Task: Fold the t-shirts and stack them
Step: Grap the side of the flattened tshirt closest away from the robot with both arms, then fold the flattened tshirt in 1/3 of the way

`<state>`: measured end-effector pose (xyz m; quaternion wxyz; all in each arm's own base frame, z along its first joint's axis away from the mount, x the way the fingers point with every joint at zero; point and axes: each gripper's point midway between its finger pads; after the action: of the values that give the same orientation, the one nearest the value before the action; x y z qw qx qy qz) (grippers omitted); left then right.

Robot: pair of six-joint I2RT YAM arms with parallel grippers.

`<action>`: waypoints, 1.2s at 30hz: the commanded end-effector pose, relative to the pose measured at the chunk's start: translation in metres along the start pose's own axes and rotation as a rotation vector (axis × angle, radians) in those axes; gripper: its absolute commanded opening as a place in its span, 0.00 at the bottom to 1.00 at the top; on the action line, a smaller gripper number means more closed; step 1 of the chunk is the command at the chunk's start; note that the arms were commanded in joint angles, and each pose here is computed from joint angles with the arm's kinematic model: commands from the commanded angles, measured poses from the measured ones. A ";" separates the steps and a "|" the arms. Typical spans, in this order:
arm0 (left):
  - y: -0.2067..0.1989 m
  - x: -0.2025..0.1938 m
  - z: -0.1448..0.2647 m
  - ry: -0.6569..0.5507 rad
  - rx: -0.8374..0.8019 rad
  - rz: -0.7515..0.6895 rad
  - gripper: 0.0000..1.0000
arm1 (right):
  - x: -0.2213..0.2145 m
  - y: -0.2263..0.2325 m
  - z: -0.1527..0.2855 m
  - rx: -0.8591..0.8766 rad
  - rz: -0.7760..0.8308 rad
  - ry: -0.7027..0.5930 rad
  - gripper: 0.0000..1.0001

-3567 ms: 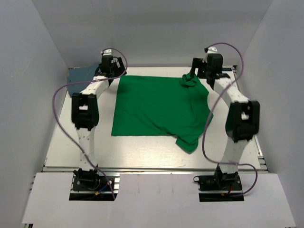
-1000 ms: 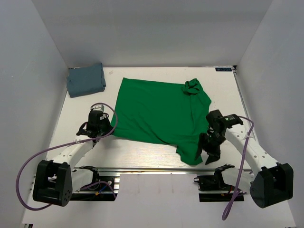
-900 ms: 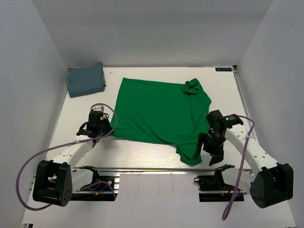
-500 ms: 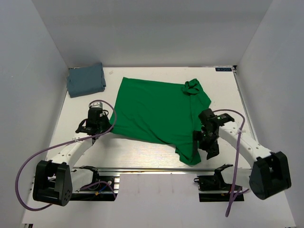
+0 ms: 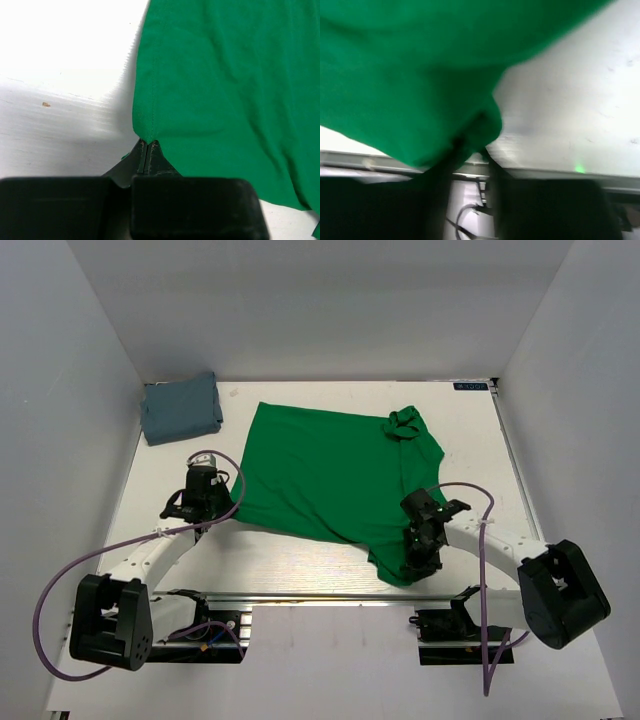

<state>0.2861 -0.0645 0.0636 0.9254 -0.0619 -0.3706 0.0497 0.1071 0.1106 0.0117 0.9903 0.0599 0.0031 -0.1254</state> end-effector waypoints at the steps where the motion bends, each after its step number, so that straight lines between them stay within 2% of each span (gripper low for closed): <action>1: -0.003 0.004 0.001 -0.006 -0.006 0.000 0.00 | 0.009 0.021 -0.011 0.082 -0.025 -0.043 0.07; 2: -0.003 0.004 0.001 -0.006 -0.006 0.000 0.00 | 0.010 0.022 -0.007 0.084 -0.032 -0.052 0.00; 5: -0.003 0.004 0.002 -0.006 -0.006 0.000 0.00 | 0.002 0.021 0.019 0.076 -0.036 -0.027 0.00; 6: -0.004 0.004 0.005 -0.004 -0.015 0.000 0.00 | 0.009 0.035 0.039 0.144 -0.023 -0.070 0.00; 8: -0.006 0.010 0.010 -0.017 -0.019 0.010 0.00 | -0.008 0.035 0.054 0.166 -0.028 0.001 0.00; 9: -0.004 0.007 0.012 -0.006 -0.006 0.019 0.00 | -0.007 0.042 0.069 0.218 -0.020 -0.013 0.00; 10: -0.005 0.012 0.016 -0.027 -0.012 0.029 0.00 | -0.022 0.036 0.074 0.206 -0.019 0.050 0.00; 15: -0.003 0.012 0.026 -0.027 0.000 0.055 0.00 | -0.039 0.034 0.092 0.232 -0.001 0.106 0.00; 19: -0.003 0.019 0.031 -0.049 0.004 0.066 0.00 | -0.026 0.045 0.095 0.282 0.027 0.043 0.00; 24: -0.004 0.019 0.024 -0.020 0.013 0.064 0.00 | 0.026 0.053 0.108 0.244 -0.009 -0.180 0.00; 31: -0.016 0.071 0.020 -0.116 -0.004 0.081 0.00 | 0.085 0.068 0.116 0.246 -0.107 -0.348 0.00; 36: -0.018 0.093 0.004 -0.116 0.014 0.088 0.00 | 0.125 0.067 0.136 0.232 -0.184 -0.448 0.00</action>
<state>0.3272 -0.0703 0.1119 0.9139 -0.0713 -0.3899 0.0872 0.2052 0.1351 0.1260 0.9580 0.1423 -0.1553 -0.1944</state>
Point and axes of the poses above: each gripper's point midway between its finger pads, its own z axis back along the fingers, its own y axis along the line the jaws close on, x = y × z, and after that the axes turned 14 degrees about -z, right-handed
